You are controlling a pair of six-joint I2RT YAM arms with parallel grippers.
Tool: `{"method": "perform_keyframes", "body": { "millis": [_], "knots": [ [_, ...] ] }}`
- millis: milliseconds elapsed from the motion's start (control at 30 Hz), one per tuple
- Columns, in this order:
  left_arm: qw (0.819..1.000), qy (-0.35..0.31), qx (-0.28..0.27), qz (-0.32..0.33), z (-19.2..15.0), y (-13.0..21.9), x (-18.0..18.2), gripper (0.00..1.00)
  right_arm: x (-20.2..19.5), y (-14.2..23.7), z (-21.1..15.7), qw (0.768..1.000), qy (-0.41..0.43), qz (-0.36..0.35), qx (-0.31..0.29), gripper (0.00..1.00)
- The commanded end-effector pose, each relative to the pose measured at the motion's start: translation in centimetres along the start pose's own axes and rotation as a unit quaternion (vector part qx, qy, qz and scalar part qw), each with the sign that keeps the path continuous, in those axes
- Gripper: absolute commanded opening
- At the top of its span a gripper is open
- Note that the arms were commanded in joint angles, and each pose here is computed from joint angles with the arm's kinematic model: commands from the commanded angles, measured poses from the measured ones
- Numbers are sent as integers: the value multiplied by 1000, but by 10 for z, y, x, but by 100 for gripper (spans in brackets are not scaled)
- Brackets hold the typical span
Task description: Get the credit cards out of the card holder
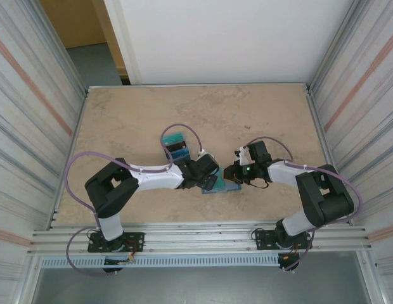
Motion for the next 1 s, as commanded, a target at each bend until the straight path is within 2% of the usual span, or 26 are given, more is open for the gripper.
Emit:
{"method": "perform_keyframes", "body": {
  "millis": [0,333,500,667,967],
  "knots": [
    [999,-17,30,5,-11,-5,-1,99,8,1,1,999,4,32,-6,18],
    [999,-14,29,-1,-9,-4,-3,99,3,-7,2,999,-3,38,-4,19],
    [1000,-10,29,-2,-9,-4,-3,99,2,-9,1,999,-3,38,-2,11],
    [1000,-8,27,-1,-10,-2,-1,99,-1,0,4,1000,-2,19,-13,5],
    [1000,-5,28,4,-14,1,3,99,-6,31,9,998,18,-44,-36,1]
  ]
}}
Point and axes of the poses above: each hand's point on the last joint's axis, 136 mm out from that joint toward the fingers, its own y axis back along the fingers, its own x axis along the line the jaws close on, z = x × y, the point moved 5 cm from there along y, back along the fingers, and after that the axes turned 3 degrees about y, right-handed, at the moved point
